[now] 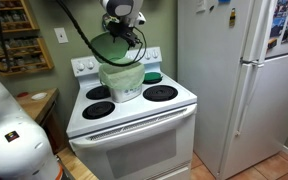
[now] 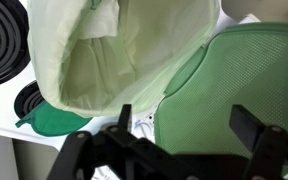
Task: Open the bin, then remove a paper towel from it
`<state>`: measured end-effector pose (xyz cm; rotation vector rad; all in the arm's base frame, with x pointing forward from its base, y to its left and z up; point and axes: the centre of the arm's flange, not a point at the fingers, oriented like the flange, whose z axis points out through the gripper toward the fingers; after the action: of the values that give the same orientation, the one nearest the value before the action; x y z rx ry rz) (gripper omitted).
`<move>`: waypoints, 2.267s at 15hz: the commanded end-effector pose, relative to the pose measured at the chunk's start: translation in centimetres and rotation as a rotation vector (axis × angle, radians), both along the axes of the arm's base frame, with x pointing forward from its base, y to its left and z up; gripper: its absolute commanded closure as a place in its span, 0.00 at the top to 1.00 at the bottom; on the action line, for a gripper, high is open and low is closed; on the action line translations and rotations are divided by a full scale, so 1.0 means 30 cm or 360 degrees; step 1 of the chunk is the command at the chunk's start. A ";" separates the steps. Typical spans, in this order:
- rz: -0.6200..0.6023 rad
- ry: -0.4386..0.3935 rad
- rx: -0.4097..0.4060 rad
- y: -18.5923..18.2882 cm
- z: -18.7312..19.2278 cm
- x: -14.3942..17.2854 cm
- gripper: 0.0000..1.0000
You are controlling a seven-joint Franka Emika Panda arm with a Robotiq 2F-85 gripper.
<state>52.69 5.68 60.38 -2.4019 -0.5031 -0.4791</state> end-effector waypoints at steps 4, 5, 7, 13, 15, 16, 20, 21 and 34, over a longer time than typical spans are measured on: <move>0.0078 -0.0035 -0.0038 0.015 -0.013 0.004 1.00; 0.0190 -0.0056 -0.0075 0.032 -0.027 0.008 1.00; 0.0333 -0.0092 -0.0149 0.055 -0.054 0.010 1.00; 0.0607 -0.0190 -0.0391 0.071 -0.137 0.006 1.00; 0.0566 -0.0159 -0.0339 0.073 -0.121 0.011 1.00; 0.0579 -0.0184 -0.0357 0.075 -0.124 0.016 1.00; 0.0595 -0.0207 -0.0373 0.081 -0.125 0.020 1.00; 0.0650 -0.0257 -0.0415 0.087 -0.130 0.021 1.00; 0.1235 -0.0533 -0.0767 0.194 -0.205 0.000 1.00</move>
<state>52.70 11.51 54.22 -2.2947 -1.7733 -0.4294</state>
